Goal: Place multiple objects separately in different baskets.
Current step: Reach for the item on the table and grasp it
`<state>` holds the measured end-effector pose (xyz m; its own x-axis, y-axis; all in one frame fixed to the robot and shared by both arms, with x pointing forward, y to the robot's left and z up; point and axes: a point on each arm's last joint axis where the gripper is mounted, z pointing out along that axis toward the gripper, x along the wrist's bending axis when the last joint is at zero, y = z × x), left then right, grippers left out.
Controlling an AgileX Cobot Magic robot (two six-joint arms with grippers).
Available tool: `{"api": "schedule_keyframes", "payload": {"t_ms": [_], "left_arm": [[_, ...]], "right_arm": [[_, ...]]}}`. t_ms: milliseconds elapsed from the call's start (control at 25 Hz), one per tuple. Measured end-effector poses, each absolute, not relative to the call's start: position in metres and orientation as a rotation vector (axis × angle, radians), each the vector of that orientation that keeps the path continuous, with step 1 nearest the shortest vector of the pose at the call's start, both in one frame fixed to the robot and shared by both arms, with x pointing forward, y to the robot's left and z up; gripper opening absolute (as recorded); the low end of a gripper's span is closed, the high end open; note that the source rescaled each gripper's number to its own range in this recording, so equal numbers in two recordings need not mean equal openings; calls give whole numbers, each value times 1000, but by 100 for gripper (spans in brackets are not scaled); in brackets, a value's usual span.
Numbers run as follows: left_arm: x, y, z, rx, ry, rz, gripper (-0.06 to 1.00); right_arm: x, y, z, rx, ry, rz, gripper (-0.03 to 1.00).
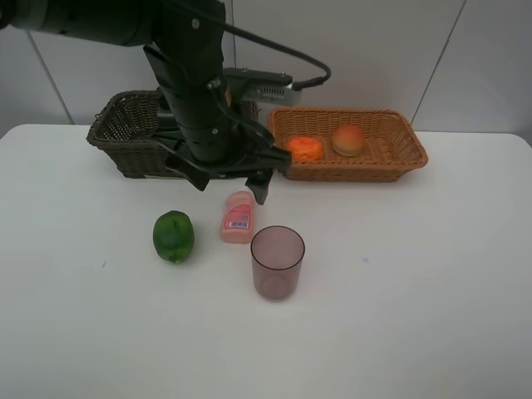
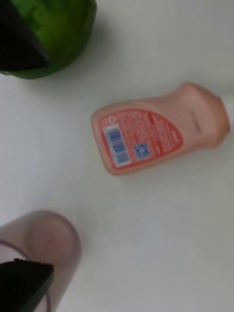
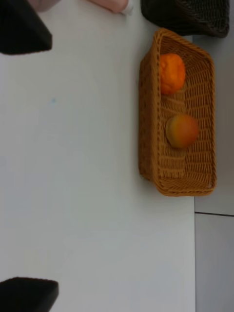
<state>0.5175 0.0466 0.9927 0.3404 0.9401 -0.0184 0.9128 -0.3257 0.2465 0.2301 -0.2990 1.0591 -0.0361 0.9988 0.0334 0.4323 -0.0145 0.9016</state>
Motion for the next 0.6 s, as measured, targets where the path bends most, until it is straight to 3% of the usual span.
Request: {"api": "schedule_keyframes", "payload": {"t_ms": [280, 600], "left_arm": [[491, 23, 996, 2545, 1492, 180, 100], [489, 13, 969, 2544, 1578, 159, 100]], "right_arm": [[230, -299, 1059, 1530, 1554, 1014, 97], [230, -299, 1059, 1530, 1554, 1014, 97]]}}
